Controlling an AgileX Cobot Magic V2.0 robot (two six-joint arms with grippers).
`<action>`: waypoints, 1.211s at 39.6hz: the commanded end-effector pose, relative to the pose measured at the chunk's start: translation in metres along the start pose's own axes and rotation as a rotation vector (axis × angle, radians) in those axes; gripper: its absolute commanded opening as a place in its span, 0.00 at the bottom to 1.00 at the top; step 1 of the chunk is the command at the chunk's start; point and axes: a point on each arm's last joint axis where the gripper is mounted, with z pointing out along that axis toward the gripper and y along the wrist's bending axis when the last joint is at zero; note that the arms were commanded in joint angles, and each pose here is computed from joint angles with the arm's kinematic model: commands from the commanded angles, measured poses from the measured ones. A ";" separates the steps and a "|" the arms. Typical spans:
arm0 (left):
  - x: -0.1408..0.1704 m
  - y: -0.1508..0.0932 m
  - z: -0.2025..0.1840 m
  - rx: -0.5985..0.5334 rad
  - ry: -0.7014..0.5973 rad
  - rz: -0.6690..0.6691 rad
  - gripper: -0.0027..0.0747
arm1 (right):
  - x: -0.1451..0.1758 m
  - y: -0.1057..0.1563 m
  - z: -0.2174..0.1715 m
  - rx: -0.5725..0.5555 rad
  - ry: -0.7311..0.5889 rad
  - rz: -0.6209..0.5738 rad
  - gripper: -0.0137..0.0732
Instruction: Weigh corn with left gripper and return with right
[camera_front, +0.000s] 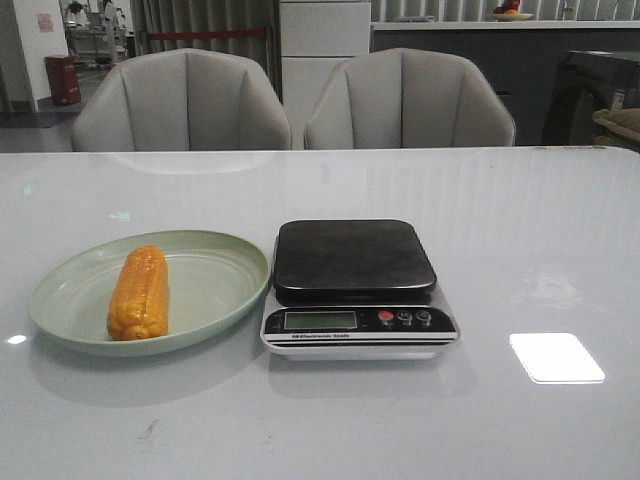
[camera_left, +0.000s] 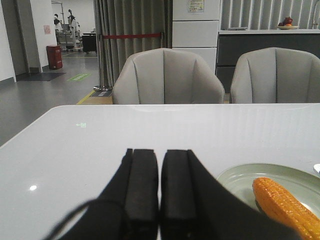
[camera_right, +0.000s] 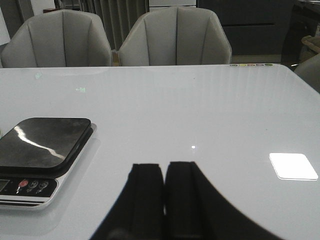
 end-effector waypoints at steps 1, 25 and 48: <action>0.002 0.000 -0.001 0.001 -0.075 -0.014 0.19 | -0.006 0.000 -0.001 -0.003 -0.101 -0.018 0.33; 0.002 0.000 -0.001 0.001 -0.075 -0.014 0.19 | -0.006 0.000 -0.001 -0.003 -0.101 -0.018 0.33; -0.052 -0.001 -0.004 0.013 -0.169 -0.025 0.19 | -0.006 0.000 -0.001 -0.003 -0.101 -0.018 0.33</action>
